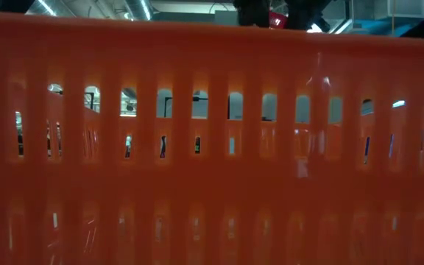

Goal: Stack baskets on shelf by color
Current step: Stack the right red basket on top of the red basket on the shelf

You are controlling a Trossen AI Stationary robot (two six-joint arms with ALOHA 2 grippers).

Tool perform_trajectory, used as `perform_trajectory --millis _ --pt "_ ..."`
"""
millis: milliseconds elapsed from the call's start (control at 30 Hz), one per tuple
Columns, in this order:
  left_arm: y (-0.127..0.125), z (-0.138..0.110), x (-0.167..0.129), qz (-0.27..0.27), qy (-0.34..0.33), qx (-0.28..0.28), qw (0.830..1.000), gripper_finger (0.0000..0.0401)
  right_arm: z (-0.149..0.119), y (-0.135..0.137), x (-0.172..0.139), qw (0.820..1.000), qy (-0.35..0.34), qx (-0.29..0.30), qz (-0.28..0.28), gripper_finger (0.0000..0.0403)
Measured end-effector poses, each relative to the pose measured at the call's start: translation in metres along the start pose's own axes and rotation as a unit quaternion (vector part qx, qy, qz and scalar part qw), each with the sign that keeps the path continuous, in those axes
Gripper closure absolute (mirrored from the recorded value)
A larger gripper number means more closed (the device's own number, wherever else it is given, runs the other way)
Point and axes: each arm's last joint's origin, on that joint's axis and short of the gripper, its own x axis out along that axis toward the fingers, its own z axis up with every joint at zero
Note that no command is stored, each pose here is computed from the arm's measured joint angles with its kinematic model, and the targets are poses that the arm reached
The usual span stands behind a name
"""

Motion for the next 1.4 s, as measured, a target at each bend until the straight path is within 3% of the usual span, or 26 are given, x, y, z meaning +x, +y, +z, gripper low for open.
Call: perform_trajectory --millis 333,433,667,900,1167,1400 --pt "-0.002 0.007 -0.011 -0.028 0.031 -0.044 0.998 0.0296 0.001 -0.002 -0.007 0.999 0.031 -0.019 0.025 0.0403" --pt "0.000 0.008 -0.011 -0.028 0.025 -0.046 0.998 0.0296 0.003 0.001 -0.011 0.999 0.024 -0.028 0.028 0.0403" --pt "-0.006 0.011 -0.011 -0.087 -0.026 -0.055 0.994 0.0296 0.003 0.001 -0.009 0.998 0.027 -0.044 0.024 0.0403" --pt "-0.033 0.010 0.016 -0.102 -0.003 -0.049 0.994 0.0296 0.002 -0.001 -0.007 0.997 0.034 -0.070 0.003 0.0403" --pt "-0.025 0.001 0.030 -0.116 -0.004 -0.089 0.989 0.0296 -0.006 -0.002 -0.008 0.992 0.074 -0.100 0.007 0.0403" --pt "-0.030 -0.007 0.031 -0.148 0.014 -0.059 0.987 0.0296 -0.015 -0.002 -0.010 0.977 0.123 -0.164 0.053 0.0403"
